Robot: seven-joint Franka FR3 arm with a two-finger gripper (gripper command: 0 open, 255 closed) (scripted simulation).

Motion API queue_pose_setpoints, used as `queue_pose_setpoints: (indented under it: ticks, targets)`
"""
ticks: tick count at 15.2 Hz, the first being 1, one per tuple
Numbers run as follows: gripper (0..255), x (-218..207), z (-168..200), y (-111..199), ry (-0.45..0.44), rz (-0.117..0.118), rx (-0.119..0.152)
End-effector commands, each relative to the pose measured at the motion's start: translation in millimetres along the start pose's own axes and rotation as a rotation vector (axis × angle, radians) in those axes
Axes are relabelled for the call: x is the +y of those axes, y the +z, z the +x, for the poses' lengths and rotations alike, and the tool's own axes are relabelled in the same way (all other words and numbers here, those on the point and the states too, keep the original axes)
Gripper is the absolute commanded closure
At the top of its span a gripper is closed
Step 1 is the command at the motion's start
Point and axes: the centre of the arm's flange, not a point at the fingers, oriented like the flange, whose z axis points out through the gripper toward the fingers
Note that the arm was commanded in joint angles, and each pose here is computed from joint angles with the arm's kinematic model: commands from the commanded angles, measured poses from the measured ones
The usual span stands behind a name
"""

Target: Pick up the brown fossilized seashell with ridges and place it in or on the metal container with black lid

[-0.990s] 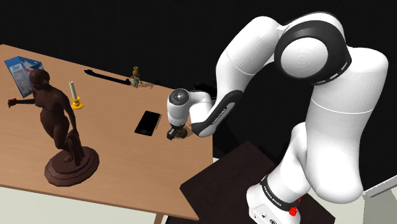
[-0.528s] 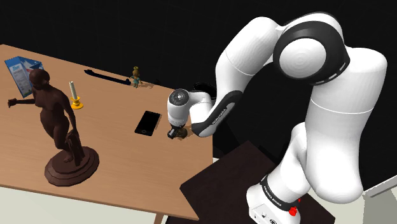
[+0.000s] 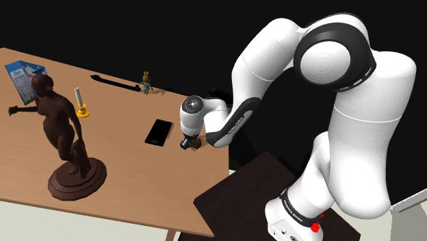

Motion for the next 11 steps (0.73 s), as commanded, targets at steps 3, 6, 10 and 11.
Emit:
queue_pose_setpoints:
  ticks: [3, 6, 10, 11]
  targets:
    - [255, 4.2, 0.6, -9.5, 0.000, 0.000, 0.000]
    - [255, 10.9, 1.9, -23.8, 0.000, 0.000, 0.000]
    - [255, 19.7, 3.6, -43.0, 0.000, 0.000, 0.000]
    - [255, 21.9, 4.0, -47.7, 0.000, 0.000, 0.000]
